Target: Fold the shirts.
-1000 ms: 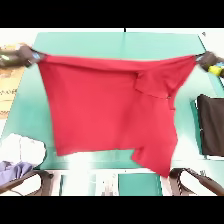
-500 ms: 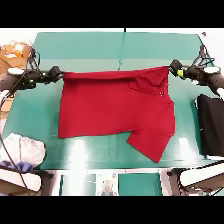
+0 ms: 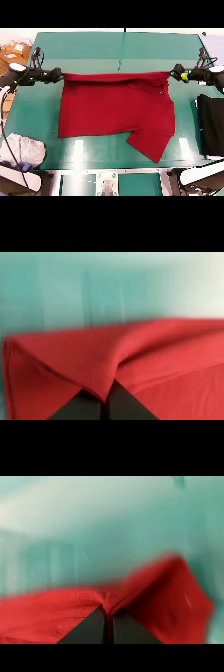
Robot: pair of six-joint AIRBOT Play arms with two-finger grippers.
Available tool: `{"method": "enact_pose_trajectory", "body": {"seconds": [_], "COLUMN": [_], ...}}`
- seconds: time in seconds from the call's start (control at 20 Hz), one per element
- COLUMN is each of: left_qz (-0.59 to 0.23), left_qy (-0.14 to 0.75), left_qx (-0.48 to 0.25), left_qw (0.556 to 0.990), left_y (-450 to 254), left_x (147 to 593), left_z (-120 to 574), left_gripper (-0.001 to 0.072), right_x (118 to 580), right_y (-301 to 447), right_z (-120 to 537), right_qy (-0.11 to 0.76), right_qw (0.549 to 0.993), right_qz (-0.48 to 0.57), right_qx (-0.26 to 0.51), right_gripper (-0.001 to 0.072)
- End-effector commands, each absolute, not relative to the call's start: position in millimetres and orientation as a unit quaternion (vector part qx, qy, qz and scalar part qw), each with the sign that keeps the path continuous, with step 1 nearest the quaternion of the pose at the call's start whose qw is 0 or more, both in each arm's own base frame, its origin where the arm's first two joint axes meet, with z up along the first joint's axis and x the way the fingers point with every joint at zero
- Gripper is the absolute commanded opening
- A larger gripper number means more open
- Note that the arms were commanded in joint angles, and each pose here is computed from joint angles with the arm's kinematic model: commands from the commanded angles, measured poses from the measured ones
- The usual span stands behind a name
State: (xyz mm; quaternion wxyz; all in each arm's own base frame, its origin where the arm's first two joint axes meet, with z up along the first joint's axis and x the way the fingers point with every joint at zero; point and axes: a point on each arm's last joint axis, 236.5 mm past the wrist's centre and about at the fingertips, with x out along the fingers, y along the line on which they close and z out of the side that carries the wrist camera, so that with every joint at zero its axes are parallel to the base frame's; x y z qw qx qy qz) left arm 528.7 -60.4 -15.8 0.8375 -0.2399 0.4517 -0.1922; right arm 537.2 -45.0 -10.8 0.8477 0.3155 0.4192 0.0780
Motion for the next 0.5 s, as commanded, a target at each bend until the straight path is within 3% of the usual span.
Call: {"method": "enact_pose_trajectory", "body": {"seconds": [0.0, 0.2, 0.45], "left_qz": [-0.183, -0.169, -0.164], "left_qy": [0.547, 0.568, 0.581], "left_qx": [-0.198, -0.187, -0.2], "left_qw": [0.793, 0.783, 0.771], "left_y": [-52.9, -47.8, -56.5], "left_x": [485.8, 477.2, 472.0], "left_z": [-47.2, -55.0, -56.1], "left_gripper": [0.0028, 0.0027, 0.0027], "right_x": [485.5, 455.3, 452.8], "right_y": [-49.6, -39.5, -38.8], "right_z": [-46.9, -83.3, -86.6], "right_qy": [0.487, 0.521, 0.523], "right_qw": [0.817, 0.792, 0.79], "right_qz": [0.069, 0.064, 0.062], "right_qx": [0.3, 0.311, 0.313], "right_gripper": [0.0018, 0.0018, 0.0019]}}
